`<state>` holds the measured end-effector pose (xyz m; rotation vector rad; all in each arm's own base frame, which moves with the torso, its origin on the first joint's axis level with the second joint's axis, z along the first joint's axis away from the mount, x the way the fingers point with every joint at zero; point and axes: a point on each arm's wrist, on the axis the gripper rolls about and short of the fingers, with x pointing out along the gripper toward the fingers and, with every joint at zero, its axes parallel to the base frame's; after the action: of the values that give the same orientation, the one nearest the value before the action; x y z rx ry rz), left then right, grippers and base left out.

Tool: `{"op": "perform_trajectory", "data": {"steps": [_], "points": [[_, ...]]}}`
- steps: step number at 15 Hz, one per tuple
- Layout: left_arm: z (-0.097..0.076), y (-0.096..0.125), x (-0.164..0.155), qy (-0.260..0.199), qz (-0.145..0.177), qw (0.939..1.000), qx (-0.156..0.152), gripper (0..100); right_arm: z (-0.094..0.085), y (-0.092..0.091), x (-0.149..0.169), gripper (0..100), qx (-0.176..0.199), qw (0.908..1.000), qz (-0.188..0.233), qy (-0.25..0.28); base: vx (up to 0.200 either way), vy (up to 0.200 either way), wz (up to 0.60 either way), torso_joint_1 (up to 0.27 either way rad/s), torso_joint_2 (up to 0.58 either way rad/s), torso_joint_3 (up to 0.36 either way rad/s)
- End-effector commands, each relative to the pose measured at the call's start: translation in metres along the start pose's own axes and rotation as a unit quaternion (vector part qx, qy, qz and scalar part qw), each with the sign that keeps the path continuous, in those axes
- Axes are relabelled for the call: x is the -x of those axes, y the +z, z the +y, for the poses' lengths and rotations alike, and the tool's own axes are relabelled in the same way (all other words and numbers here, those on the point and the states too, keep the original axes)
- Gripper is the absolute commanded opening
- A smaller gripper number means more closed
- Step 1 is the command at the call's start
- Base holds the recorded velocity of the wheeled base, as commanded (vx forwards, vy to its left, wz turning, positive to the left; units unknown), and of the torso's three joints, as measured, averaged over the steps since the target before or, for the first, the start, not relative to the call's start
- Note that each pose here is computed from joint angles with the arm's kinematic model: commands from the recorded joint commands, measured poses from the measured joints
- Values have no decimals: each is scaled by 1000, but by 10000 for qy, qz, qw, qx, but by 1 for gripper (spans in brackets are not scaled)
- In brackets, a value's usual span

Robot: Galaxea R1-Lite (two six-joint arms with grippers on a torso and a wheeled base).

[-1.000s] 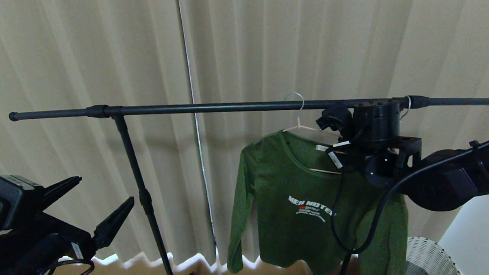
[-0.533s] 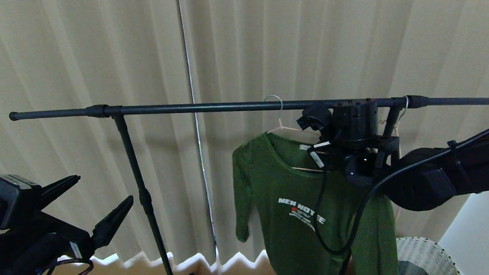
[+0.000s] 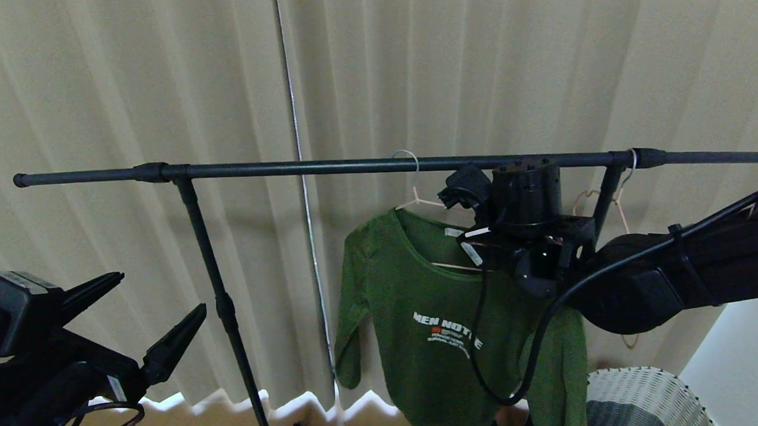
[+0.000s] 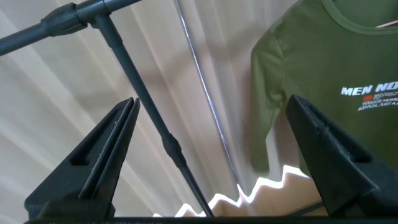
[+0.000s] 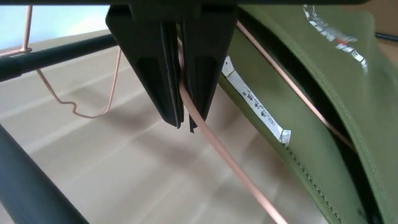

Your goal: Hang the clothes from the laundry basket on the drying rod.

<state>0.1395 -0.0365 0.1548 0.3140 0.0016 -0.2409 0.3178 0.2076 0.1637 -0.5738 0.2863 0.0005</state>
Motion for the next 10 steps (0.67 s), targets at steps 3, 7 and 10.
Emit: {"op": "perform_trajectory", "data": {"steps": [3,7,10], "points": [[0,0,0,11,0,10000,1,100,-1,-2,3,100,-205,9998,-38,25,0,0,0,0,0,0],[0,0,0,18,3,10000,1,100,-4,-9,20,100,-409,9985,-89,344,0,0,0,0,0,0],[0,0,0,18,3,10000,1,100,-5,-16,33,100,-556,9935,-218,972,0,0,0,0,0,0]]}}
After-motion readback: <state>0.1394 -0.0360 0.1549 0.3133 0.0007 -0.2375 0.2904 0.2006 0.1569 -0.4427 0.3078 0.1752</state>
